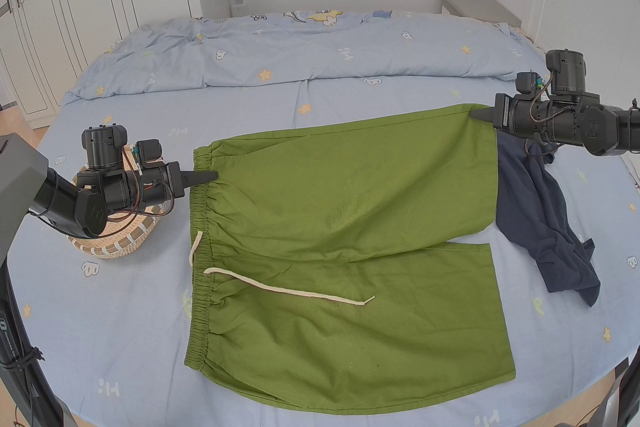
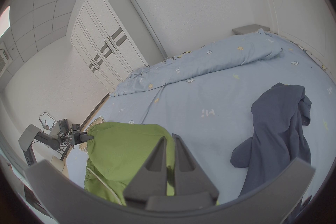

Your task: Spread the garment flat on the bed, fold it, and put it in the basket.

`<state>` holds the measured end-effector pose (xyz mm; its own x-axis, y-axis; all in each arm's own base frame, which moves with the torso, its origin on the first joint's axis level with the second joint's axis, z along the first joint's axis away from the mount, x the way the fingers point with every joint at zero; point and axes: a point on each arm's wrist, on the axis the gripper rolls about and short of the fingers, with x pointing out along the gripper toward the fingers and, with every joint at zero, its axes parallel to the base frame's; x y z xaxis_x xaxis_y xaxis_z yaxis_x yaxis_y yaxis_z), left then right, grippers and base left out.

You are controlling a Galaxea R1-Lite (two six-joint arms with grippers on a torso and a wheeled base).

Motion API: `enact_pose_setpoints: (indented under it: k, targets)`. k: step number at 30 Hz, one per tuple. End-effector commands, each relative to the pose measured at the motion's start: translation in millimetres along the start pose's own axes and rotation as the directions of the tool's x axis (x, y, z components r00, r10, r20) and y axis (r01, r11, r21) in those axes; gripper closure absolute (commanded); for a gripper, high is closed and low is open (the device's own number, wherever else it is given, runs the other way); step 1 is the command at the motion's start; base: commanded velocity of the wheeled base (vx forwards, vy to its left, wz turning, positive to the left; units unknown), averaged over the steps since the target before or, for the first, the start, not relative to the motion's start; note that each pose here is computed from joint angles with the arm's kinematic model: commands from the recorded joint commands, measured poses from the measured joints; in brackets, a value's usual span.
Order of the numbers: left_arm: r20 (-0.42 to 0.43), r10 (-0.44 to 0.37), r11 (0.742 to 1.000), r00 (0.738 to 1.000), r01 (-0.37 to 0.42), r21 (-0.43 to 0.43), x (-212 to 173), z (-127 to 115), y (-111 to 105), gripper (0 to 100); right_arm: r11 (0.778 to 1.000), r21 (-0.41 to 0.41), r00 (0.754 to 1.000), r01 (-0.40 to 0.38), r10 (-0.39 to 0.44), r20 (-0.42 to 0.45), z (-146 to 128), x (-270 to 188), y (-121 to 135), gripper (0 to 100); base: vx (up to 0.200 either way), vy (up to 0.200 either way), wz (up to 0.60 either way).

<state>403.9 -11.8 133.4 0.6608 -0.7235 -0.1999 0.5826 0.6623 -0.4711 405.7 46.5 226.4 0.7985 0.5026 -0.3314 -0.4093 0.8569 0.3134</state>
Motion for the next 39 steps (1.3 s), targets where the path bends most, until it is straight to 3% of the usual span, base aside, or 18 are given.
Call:
enact_pose_setpoints:
  k: [1, 4, 20, 31, 32, 34, 39]
  targets:
    - [-0.008, 0.005, 1.0, 1.0, -0.005, -0.015, 2.7, -4.7, 5.9, 100, 1.0, 0.007, 1.0, 0.003, -0.003, -0.017, -5.6, 13.3, -6.0, 100, 0.0, 0.0, 0.0]
    - [0.024, 0.005, 1.0, 1.0, -0.005, -0.012, 10.2, -9.4, 15.8, 100, 1.0, 0.016, 0.999, 0.022, -0.022, -0.037, -13.8, 32.4, -15.4, 100, 0.0, 0.0, 0.0]
    - [0.02, 0.018, 1.0, 1.0, -0.018, -0.021, 32.7, -15.9, 40.1, 100, 0.993, 0.035, 0.993, 0.113, -0.112, -0.029, -23.8, 84.1, -43.0, 100, 0.0, 0.0, 0.0]
    - [0.023, 0.049, 0.998, 0.999, -0.048, -0.038, 37.8, -17.6, 51.1, 100, 0.988, 0.05, 0.986, 0.147, -0.142, -0.085, -24.8, 106.8, -43.7, 100, 0.0, 0.0, 0.0]
    - [0.024, 0.049, 0.998, 0.999, -0.048, -0.038, 37.8, -17.2, 51.0, 0, 0.988, 0.052, 0.986, 0.148, -0.143, -0.091, -25.8, 107.2, -44.1, 0, 0.0, 0.0, 0.0]
    - [0.027, 0.059, 0.997, 0.998, -0.057, -0.055, 37.5, -16.1, 57.8, 0, 0.986, 0.063, 0.979, 0.153, -0.143, -0.144, -38.7, 115.6, -44.3, 0, 0.0, 0.0, 0.0]
    - [0.034, 0.069, 0.996, 0.997, -0.066, -0.057, 36.0, -13.9, 64.1, 0, 0.984, 0.082, 0.978, 0.158, -0.145, -0.153, -42.1, 118.4, -44.5, 0, 0.0, 0.0, 0.0]
